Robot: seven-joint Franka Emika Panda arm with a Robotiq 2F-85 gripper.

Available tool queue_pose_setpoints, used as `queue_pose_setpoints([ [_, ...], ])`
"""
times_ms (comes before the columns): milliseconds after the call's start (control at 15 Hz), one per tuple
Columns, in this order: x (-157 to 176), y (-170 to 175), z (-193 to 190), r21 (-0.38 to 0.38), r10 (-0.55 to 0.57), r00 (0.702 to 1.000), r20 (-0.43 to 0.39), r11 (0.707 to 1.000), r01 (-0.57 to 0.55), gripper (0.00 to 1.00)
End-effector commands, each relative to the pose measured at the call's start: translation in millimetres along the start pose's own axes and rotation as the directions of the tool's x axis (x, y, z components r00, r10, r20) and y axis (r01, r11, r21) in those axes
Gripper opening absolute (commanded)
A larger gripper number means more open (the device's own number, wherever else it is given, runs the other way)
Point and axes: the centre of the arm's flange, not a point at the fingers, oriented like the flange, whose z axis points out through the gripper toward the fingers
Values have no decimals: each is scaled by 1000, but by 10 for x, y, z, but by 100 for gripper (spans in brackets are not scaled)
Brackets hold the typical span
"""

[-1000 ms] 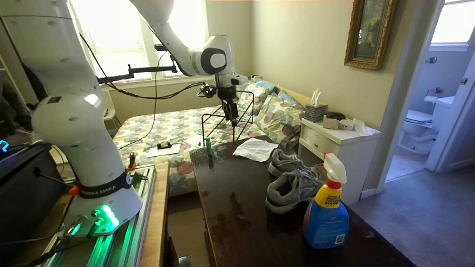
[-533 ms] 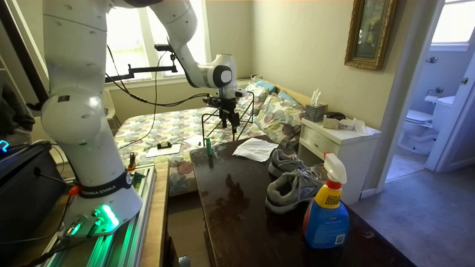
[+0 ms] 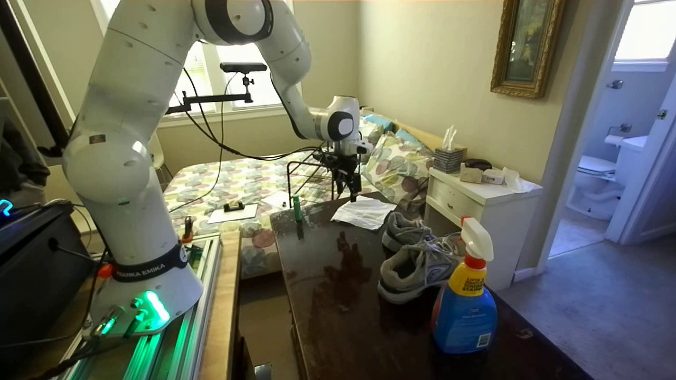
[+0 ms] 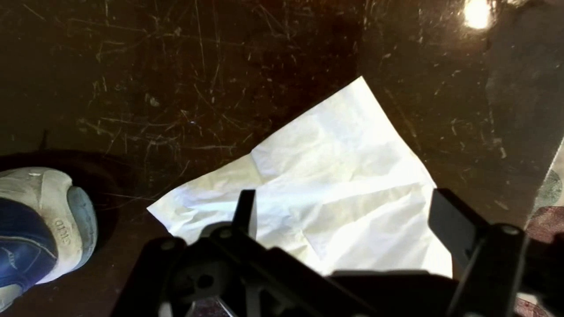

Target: Use the napkin to wipe the shoes on the right

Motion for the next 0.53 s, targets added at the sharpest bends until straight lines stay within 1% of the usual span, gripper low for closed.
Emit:
queue_pose_setpoints([
  [0,-4,3,-8,0,0,1000,-1,1000,0,100],
  [200,-9,-4,-46,0,-2,1000,-6,1000,2,100],
  [267,82,-24,29,15,5,1000,-6,1000,-5,100],
  [333,209,-45,124,50,15,1000,-15,999,-15,100],
  [400,364,-72,269,44,50,999,-5,998,-50,100],
  [467,459,-93,358,72,46,999,1,996,-46,100],
])
